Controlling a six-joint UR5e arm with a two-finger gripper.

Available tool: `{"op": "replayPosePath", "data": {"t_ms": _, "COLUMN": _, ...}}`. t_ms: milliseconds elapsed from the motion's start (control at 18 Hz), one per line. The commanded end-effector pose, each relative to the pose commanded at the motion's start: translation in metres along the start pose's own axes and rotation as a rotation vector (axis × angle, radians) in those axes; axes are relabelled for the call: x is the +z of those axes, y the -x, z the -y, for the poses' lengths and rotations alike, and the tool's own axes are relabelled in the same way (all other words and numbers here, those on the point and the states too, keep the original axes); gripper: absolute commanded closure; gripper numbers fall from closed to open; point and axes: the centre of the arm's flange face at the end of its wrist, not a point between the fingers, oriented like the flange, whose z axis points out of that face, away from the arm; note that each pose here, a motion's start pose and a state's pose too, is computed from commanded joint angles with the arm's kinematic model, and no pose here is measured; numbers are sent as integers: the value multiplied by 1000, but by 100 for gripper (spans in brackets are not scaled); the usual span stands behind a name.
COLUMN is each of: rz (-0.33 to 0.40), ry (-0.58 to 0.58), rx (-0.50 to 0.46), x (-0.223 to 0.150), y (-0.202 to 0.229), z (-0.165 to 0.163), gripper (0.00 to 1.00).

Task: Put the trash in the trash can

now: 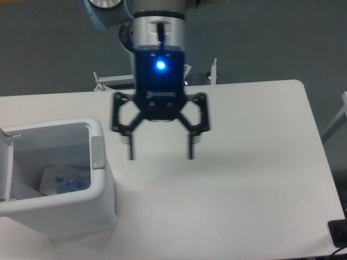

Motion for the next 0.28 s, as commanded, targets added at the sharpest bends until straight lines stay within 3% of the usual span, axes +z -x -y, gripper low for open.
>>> {"op": "replayPosePath", "data": {"t_ms": 167, "rz": -13, "ry": 236, "rx": 203, "x": -2, "y": 10, "z": -29, "gripper": 0}}
{"op": "replayPosePath", "data": {"t_ms": 278, "rz": 8, "ry": 303, "rx": 250, "x": -5, "y": 14, "z": -37, "gripper": 0}}
